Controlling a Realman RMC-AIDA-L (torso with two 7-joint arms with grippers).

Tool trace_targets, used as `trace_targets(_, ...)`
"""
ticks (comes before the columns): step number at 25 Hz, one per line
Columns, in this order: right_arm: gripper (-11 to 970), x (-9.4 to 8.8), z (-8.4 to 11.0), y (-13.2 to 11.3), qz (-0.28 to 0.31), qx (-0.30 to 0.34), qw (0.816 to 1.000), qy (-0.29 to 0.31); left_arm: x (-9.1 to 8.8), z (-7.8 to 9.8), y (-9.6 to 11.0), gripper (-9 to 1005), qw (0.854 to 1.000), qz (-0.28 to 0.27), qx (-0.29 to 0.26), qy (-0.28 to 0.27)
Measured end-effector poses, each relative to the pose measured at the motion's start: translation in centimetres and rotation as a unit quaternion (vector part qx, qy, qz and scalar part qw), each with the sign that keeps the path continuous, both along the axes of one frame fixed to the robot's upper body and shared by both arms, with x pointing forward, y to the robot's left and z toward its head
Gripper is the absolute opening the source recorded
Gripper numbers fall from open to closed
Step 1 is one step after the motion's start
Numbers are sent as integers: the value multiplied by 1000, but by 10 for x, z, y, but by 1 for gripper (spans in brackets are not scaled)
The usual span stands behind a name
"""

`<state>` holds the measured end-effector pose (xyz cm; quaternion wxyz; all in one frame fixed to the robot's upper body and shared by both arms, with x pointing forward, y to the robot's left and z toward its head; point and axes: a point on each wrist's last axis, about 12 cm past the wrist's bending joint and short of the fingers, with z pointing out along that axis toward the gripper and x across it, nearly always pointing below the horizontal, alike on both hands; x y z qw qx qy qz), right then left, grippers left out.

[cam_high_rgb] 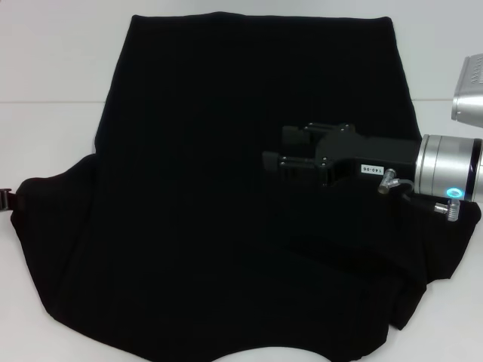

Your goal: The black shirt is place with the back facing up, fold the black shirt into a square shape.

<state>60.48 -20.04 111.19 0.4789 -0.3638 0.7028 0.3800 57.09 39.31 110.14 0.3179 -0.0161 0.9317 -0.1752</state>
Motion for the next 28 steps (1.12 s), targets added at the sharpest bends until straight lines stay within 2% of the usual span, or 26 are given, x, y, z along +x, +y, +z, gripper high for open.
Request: trace_targets(28,730,3,4,0,-3,3,1000,-5,-19,-7,22,-1,998,51,-22,-8)
